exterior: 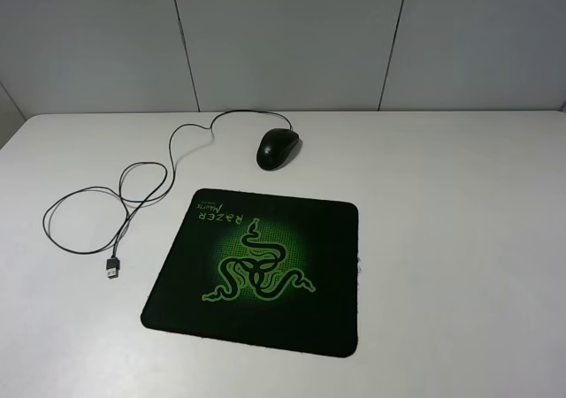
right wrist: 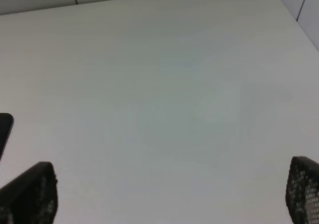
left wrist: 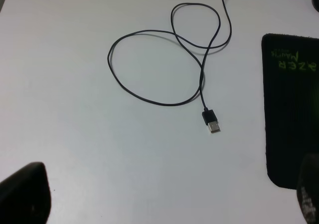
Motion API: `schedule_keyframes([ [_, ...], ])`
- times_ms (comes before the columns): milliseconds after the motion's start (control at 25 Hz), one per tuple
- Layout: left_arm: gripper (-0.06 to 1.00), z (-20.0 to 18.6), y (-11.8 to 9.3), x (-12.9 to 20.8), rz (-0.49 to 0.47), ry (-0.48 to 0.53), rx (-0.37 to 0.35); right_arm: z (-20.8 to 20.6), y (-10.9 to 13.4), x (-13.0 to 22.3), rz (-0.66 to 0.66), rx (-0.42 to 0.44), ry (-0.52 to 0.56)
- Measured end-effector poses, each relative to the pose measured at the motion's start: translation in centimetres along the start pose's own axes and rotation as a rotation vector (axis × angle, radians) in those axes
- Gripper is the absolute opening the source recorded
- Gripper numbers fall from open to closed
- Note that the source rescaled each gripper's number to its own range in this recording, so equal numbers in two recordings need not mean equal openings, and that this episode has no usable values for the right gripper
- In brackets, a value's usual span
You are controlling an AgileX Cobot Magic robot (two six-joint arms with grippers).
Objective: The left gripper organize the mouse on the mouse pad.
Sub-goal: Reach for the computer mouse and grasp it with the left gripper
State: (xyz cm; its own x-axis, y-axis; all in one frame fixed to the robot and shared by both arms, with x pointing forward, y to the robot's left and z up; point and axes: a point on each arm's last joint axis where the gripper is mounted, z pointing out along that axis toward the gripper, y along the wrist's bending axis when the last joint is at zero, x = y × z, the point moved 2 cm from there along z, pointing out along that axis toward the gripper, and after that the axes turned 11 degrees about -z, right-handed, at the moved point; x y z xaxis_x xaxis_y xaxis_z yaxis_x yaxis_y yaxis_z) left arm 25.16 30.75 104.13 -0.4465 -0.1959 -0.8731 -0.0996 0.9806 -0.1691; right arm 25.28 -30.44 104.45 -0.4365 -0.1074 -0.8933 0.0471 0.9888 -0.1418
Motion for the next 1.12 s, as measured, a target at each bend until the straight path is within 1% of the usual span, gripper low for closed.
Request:
schedule_keyframes([
  [1000, 0.97, -0.02, 0.01, -0.02, 0.0, -0.001, -0.001, 0.0, 0.0, 0.0, 0.0, 0.0, 0.0],
  [1120, 0.97, -0.55, -0.11, -0.69, -0.001, -0.019, 0.003, 0.0, 0.0, 0.0, 0.0, 0.0, 0.0],
])
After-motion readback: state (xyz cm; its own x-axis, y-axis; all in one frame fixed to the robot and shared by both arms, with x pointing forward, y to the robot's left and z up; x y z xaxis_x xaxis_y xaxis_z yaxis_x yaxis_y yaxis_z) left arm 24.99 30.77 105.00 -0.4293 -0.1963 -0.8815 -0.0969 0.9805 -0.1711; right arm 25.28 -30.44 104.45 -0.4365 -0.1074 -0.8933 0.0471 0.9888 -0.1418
